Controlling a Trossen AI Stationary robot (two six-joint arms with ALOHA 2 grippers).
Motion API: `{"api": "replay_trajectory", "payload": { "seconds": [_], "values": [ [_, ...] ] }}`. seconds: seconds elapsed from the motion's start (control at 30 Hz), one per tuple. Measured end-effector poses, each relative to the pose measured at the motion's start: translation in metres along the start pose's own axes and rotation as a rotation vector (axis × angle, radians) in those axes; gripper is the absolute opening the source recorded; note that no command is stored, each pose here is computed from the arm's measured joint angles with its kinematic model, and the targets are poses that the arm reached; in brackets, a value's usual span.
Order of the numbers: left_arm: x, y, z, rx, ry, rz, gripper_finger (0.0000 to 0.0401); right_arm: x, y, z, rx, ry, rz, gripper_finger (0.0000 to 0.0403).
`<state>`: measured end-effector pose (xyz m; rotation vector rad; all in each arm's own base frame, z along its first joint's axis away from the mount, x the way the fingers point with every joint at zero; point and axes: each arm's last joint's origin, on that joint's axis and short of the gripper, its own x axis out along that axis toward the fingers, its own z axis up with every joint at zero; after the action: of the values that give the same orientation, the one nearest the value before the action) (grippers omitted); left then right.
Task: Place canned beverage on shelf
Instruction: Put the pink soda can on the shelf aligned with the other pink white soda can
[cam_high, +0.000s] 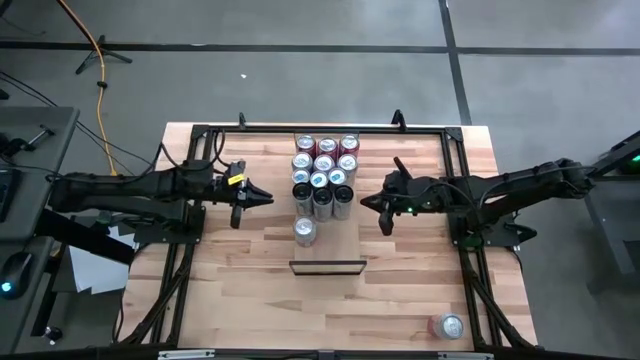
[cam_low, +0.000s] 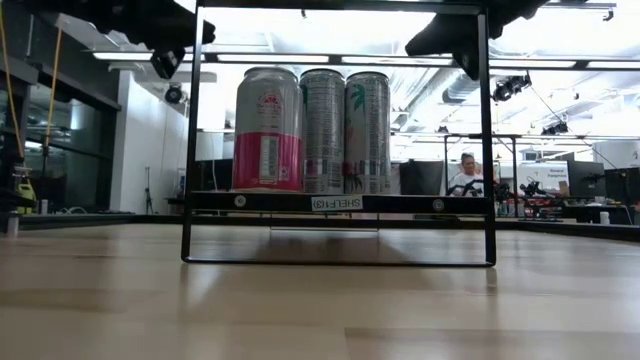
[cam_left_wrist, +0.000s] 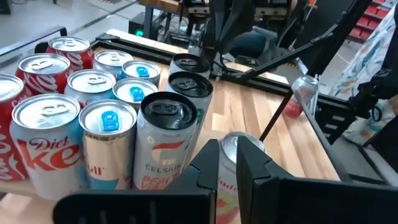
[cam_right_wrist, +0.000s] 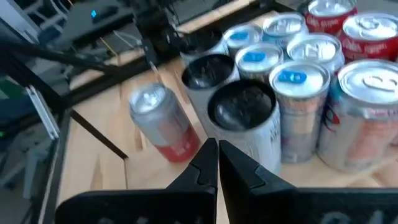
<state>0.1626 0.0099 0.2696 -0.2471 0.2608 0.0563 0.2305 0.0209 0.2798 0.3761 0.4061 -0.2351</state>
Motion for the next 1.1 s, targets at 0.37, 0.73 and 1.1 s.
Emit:
{"api": "replay_trajectory", "payload": {
  "seconds": [0.37, 0.73, 1.1],
  "values": [
    [0.006, 0.001, -0.003, -0.001, 0.028, 0.008, 0.0, -0.036, 0.024, 0.068, -0.067, -0.006, 0.032, 0.0111],
    [0.006, 0.001, -0.003, -0.001, 0.028, 0.008, 0.0, -0.059, 0.044, 0.099, -0.094, 0.297, -0.054, 0.0368],
    [0.006, 0.001, -0.002, -0.001, 0.025, 0.013, 0.0, -0.057, 0.046, 0.092, -0.025, 0.463, 0.025, 0.0391]
  ]
}}
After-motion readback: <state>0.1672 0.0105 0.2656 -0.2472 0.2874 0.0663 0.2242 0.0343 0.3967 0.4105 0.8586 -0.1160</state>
